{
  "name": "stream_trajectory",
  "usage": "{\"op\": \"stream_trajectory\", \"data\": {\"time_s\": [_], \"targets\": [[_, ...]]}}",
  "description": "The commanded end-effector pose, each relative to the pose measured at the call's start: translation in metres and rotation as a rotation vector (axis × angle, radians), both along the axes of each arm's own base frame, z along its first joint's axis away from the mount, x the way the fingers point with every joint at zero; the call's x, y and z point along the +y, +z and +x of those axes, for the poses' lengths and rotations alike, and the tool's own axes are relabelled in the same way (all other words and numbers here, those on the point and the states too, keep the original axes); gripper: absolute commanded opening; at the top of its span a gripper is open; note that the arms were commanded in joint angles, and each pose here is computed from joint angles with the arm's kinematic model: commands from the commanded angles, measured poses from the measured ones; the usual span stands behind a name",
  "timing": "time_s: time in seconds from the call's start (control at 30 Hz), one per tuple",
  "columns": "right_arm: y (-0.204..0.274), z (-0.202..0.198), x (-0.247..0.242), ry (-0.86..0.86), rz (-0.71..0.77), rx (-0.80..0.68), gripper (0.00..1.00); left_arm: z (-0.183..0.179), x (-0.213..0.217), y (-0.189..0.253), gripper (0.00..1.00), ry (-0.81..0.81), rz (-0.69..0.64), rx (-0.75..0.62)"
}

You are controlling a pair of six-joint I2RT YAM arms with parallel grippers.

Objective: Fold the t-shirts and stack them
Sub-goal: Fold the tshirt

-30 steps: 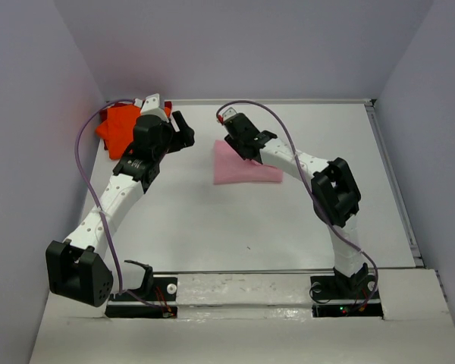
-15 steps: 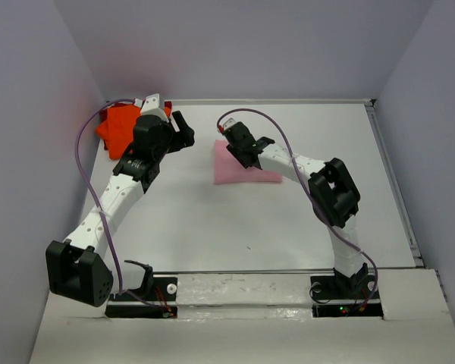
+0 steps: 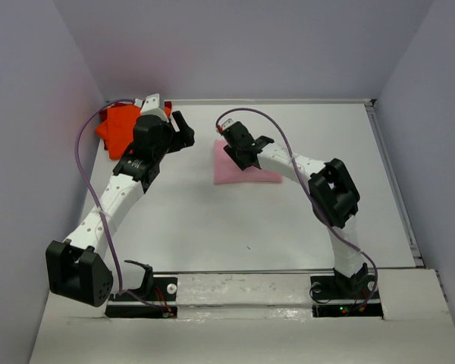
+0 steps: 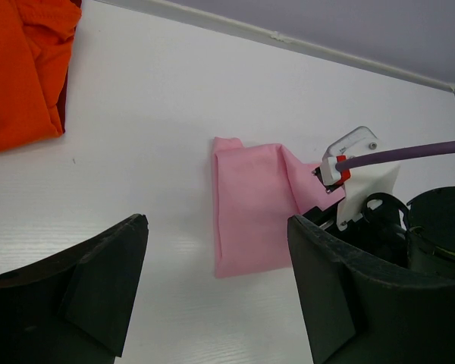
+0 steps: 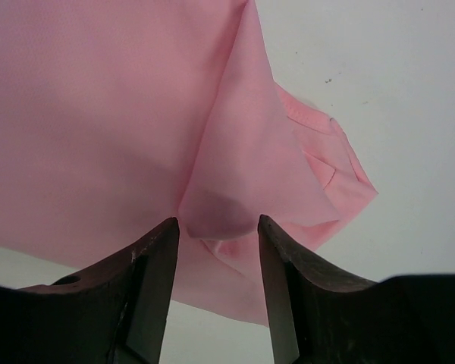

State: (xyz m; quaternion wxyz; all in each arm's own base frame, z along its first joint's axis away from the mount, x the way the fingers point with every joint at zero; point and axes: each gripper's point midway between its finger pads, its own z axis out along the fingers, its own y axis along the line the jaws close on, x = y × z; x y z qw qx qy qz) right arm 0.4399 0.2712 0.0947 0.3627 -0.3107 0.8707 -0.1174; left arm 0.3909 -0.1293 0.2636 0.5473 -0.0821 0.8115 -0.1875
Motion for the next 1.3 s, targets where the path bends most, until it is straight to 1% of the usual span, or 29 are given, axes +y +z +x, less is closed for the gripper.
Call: {"op": "stream_trajectory", "data": {"time_s": [0.0,0.23,0.53,0.6,0.8,1.0,1.03,1.07,1.1,1.2,1.27], "targets": [[0.051,0.002,0.023,0.013,0.105,-0.077,0.52,0.003,-0.001,0.008,0.83,-0.003,-0.01,-0.037],[0.048,0.003,0.022,0.01,0.092,-0.071,0.52,0.003,-0.001,0.008,0.83,-0.001,-0.006,-0.04],[0.011,0.001,0.015,-0.001,0.022,-0.024,0.5,0.003,0.0,0.01,0.83,0.001,-0.007,-0.044],[0.005,0.001,0.015,0.005,0.011,-0.016,0.47,0.003,0.0,0.011,0.83,0.0,-0.008,-0.046],[-0.001,0.0,0.016,0.008,0.013,-0.006,0.47,0.003,0.001,0.01,0.83,0.004,-0.006,-0.044],[-0.011,0.0,0.013,0.005,-0.015,0.003,0.46,0.002,0.001,0.011,0.83,0.002,-0.005,-0.046],[-0.012,0.0,0.013,0.005,-0.016,0.004,0.44,0.003,0.0,0.011,0.83,0.001,-0.006,-0.047],[-0.014,-0.001,0.013,0.006,-0.018,0.008,0.4,0.002,0.0,0.011,0.83,0.001,-0.006,-0.046],[-0.015,-0.001,0.013,0.009,-0.018,0.011,0.25,0.002,0.0,0.011,0.83,0.001,-0.006,-0.047],[-0.017,0.0,0.01,0.003,-0.035,0.006,0.0,0.003,0.0,0.012,0.83,0.001,-0.008,-0.047],[-0.014,0.001,0.006,-0.002,-0.055,-0.004,0.0,0.002,0.0,0.012,0.83,0.0,-0.009,-0.048]]}}
